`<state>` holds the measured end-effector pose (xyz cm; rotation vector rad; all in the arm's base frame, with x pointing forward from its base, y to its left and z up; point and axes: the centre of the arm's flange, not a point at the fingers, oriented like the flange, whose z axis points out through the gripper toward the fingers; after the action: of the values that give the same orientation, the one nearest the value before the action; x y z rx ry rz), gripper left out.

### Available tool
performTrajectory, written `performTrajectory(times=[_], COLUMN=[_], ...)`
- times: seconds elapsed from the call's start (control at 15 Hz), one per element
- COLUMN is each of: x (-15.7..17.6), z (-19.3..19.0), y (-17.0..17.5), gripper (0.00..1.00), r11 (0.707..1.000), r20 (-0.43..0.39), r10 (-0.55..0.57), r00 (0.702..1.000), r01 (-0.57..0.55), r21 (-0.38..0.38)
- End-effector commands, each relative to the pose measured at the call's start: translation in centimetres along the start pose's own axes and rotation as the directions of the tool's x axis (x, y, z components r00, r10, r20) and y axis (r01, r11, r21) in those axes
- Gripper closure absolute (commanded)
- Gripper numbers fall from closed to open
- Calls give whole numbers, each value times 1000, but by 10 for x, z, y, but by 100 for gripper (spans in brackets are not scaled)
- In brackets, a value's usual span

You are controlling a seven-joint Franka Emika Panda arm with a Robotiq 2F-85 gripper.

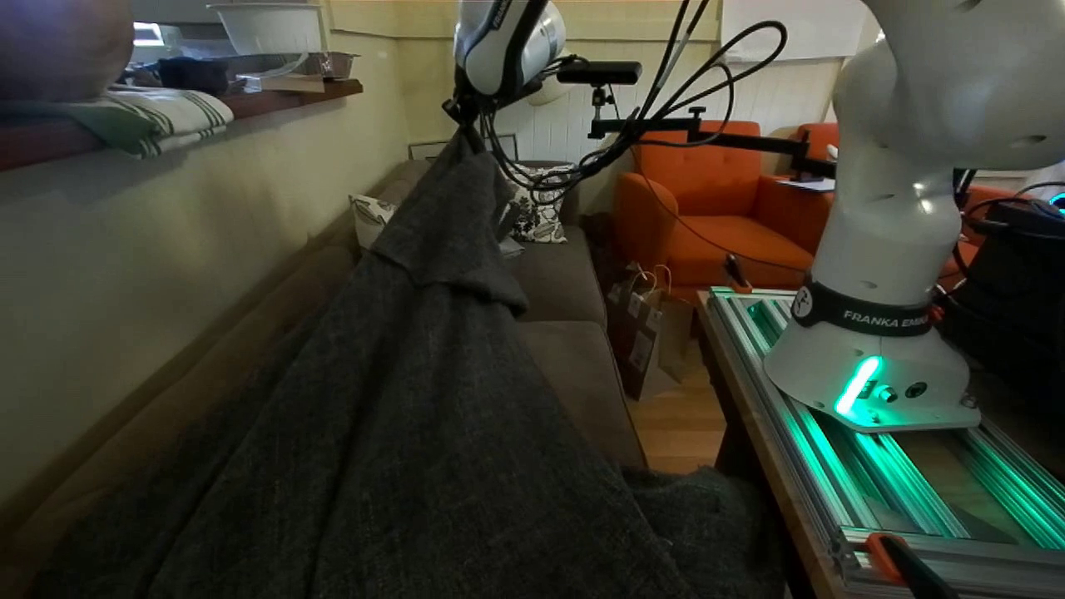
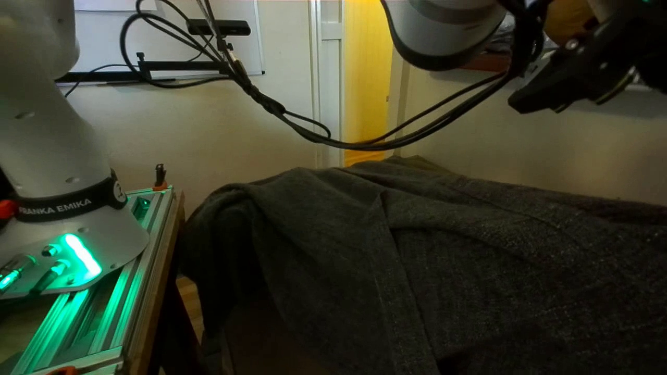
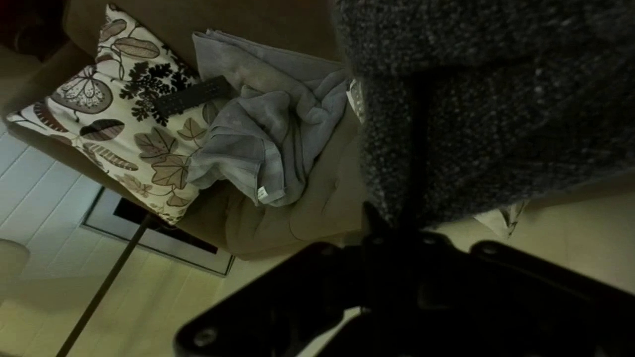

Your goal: Move the grey fleece to the right

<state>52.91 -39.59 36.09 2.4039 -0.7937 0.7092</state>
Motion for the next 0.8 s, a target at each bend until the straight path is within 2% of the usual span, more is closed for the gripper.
performTrajectory(times=[0.0,0.33,0.47,0.53,0.73], x=[24,55,64,41,46], z=[1,-1,-1,-3,-3], y=[-10,4,17,1,12], gripper=[99,99,99,94,94], r11=[995,987,984,991,989], r20=[-67,-114,-101,-85,-81], r10=[-14,-7,49,1,23], r00=[998,993,994,996,996], r01=[8,-11,-66,-12,-35], r21=[-101,-160,-168,-132,-147])
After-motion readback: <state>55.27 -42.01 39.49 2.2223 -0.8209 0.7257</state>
